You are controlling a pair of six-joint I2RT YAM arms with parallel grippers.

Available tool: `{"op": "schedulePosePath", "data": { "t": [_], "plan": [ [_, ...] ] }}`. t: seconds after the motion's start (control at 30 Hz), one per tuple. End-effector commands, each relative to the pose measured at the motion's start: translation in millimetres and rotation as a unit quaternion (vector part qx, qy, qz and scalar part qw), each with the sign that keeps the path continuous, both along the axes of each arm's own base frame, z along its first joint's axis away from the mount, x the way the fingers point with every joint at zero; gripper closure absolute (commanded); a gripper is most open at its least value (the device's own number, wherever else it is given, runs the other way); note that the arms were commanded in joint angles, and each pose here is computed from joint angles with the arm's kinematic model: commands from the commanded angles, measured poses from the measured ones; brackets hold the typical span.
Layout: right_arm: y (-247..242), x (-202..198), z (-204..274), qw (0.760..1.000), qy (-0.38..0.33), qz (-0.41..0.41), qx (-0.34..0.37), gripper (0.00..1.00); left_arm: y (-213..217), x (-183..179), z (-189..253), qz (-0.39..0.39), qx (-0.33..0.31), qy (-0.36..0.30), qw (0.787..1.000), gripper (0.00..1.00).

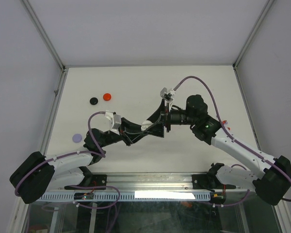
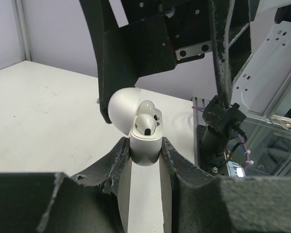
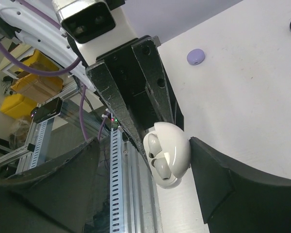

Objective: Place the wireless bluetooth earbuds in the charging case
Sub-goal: Close the charging case, then place the charging case at the center of the board.

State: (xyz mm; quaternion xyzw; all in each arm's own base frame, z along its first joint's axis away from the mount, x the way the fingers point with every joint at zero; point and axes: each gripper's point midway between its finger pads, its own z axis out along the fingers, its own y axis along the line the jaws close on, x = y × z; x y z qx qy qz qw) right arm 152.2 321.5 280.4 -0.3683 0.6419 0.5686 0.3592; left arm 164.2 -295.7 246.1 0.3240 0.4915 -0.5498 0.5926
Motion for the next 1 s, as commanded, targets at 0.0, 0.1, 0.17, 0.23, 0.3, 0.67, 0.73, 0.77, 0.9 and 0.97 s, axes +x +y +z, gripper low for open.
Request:
{"op": "schedulePosePath", "data": {
  "t": [0.0,0.1,0.17,0.23,0.3,0.67,0.73,0.77,0.9,0.97],
  "plan": [
    [-6.7,-6.5,41.0,0.997,-0.058,0.012,0.047,0.24,5.1,8.6,5.4,0.027,-0.013,0.003,1.000,1.00],
    [-9.7,-4.5,39.2,0.997,-0.063,0.006,0.046,0.24,6.0,10.4,-4.4,0.032,-0.009,0.030,0.999,1.00],
    [-10.9,-3.8,37.8,0.997,-0.064,0.005,0.044,0.24,6.6,11.1,-10.5,0.034,-0.007,0.048,0.998,1.00],
    [-11.7,-2.0,35.9,0.997,-0.066,0.000,0.041,0.24,7.5,11.7,-15.6,0.037,-0.006,0.064,0.997,0.99],
    [-14.0,5.5,31.4,0.997,-0.071,-0.024,0.033,0.24,8.4,14.3,-21.3,0.044,-0.005,0.084,0.995,0.97],
    [-69.7,82.8,-27.4,0.946,-0.082,-0.306,-0.073,0.23,-5.9,41.7,-109.7,0.094,0.095,0.340,0.931,0.96],
    [-77.6,87.2,-37.8,0.937,-0.078,-0.330,-0.084,0.23,-11.4,46.5,-119.3,0.096,0.104,0.370,0.918,0.96],
    [-80.8,89.0,-41.9,0.934,-0.076,-0.339,-0.088,0.23,-14.0,48.9,-126.0,0.099,0.110,0.385,0.911,0.96],
    [-92.2,95.7,-55.7,0.919,-0.069,-0.373,-0.105,0.23,-27.8,57.0,-156.6,0.102,0.148,0.438,0.881,0.95],
    [-95.2,96.8,-59.6,0.916,-0.069,-0.379,-0.112,0.23,-36.7,60.3,-165.8,0.097,0.158,0.453,0.872,0.94]
  ]
}}
